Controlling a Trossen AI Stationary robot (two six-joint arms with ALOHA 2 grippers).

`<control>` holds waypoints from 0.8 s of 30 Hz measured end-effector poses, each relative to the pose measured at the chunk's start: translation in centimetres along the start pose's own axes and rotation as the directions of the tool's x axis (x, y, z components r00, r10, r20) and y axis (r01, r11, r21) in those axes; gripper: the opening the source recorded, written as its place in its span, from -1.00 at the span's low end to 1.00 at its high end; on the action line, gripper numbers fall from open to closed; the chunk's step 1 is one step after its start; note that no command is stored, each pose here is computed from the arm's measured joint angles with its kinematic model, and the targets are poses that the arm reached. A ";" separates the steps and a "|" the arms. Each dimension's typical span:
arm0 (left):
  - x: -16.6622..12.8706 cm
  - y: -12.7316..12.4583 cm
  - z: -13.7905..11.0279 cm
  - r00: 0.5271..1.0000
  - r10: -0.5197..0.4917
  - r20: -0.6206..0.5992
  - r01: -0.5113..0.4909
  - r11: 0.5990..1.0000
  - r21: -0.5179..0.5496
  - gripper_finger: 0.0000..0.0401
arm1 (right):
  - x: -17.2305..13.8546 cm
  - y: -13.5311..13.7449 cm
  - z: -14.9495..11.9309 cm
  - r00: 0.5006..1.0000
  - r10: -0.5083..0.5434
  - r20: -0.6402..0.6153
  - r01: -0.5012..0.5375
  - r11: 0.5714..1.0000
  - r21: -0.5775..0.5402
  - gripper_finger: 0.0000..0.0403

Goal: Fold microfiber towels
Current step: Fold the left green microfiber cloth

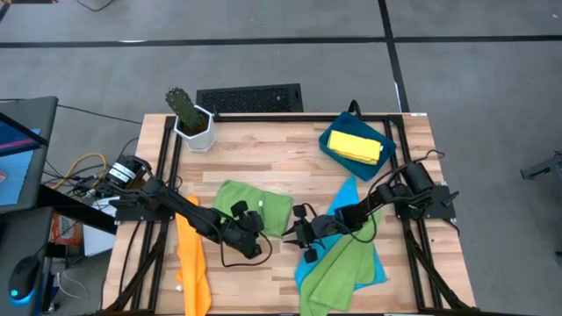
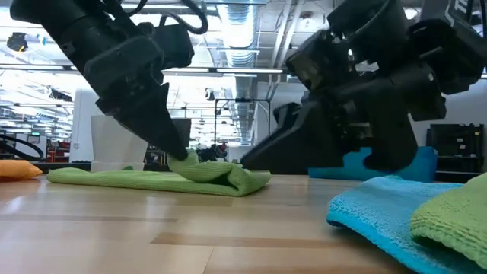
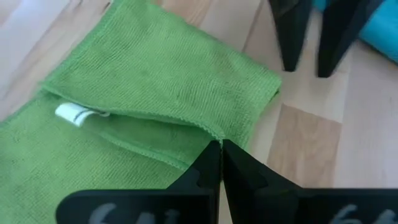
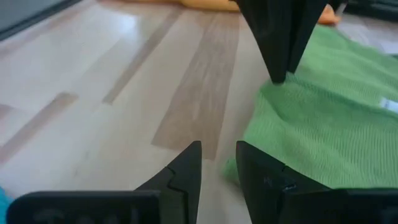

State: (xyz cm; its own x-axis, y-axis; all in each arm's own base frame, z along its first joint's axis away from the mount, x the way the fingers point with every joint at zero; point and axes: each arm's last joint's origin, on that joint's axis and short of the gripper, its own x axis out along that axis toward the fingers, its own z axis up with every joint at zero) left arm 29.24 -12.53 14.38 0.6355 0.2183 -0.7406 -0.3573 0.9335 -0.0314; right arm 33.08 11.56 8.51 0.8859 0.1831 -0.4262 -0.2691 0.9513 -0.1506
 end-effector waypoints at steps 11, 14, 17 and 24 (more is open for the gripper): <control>-0.2 0.0 -0.1 1.000 0.004 -0.004 -0.004 1.000 0.011 -1.00 | -0.2 -1.1 0.7 0.991 -0.137 0.013 0.137 0.990 -0.015 -0.38; -0.1 0.0 -0.1 1.000 0.005 -0.004 -0.005 1.000 0.012 -1.00 | 0.3 -1.1 -0.4 0.991 -0.132 -0.024 0.132 0.991 0.006 -0.38; -0.1 0.0 0.0 1.000 0.013 0.002 -0.013 1.000 0.015 -1.00 | 1.0 -0.7 -1.3 0.992 -0.118 -0.053 0.118 0.993 -0.002 -0.38; -0.2 0.3 -0.3 0.999 0.036 -0.025 -0.035 0.999 0.039 -1.00 | 1.8 -0.4 -1.4 0.992 -0.115 -0.052 0.115 0.993 -0.003 -0.38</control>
State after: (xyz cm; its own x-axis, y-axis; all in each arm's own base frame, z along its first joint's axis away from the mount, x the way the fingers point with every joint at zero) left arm 28.81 -12.40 14.27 0.6053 0.2443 -0.7576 -0.3518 0.9358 0.0207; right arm 34.24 11.14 6.56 0.8902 0.0597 -0.4516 -0.1667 0.9653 -0.2009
